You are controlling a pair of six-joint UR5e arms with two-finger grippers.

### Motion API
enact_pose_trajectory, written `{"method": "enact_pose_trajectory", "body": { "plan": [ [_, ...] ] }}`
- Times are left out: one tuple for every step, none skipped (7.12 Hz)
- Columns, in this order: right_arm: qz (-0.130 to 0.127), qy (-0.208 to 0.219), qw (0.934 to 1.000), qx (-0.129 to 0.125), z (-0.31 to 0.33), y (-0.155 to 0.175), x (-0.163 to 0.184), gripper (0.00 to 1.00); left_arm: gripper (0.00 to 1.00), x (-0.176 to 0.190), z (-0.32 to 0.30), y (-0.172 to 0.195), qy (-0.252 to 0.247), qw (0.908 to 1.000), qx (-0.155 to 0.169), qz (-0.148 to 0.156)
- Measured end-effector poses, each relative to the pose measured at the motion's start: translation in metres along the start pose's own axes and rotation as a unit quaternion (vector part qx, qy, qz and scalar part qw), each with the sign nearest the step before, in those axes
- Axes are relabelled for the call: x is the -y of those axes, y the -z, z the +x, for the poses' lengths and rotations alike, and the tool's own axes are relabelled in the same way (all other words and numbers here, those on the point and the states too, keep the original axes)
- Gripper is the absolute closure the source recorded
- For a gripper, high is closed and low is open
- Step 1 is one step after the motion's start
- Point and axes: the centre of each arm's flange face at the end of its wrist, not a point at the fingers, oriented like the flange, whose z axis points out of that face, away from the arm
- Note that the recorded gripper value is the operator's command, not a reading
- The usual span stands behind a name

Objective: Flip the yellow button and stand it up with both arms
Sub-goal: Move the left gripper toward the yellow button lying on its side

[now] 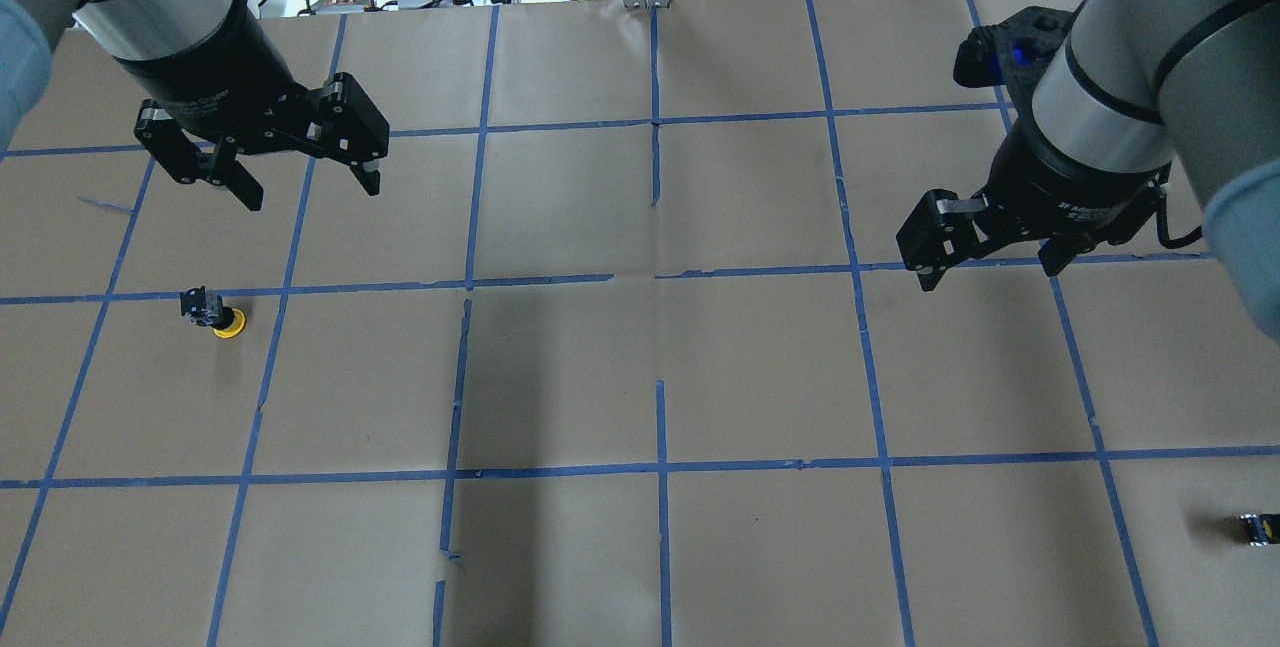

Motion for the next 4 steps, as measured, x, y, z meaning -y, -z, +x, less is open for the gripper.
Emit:
{"method": "enact_pose_trajectory", "body": {
  "plan": [
    [0.0, 0.0, 1.0, -0.001, 0.0002, 0.0005, 0.0, 0.0, 0.0, -0.0011, 0.0002, -0.0006, 0.0, 1.0, -0.001, 0.0],
    [0.001, 0.0, 1.0, -0.002, 0.0003, 0.0018, -0.0009, 0.0, 0.0, -0.0009, 0.0006, -0.0012, 0.0, 1.0, -0.003, 0.0],
    [0.002, 0.0, 1.0, 0.0, -0.0001, 0.0028, -0.0024, 0.0, 0.0, -0.0003, 0.0002, -0.0024, 0.0, 1.0, -0.003, 0.0],
    [0.004, 0.0, 1.0, 0.002, -0.0006, 0.0031, -0.0035, 0.0, 0.0, 0.0012, -0.0011, -0.004, 0.001, 1.0, -0.001, -0.001]
  ]
}}
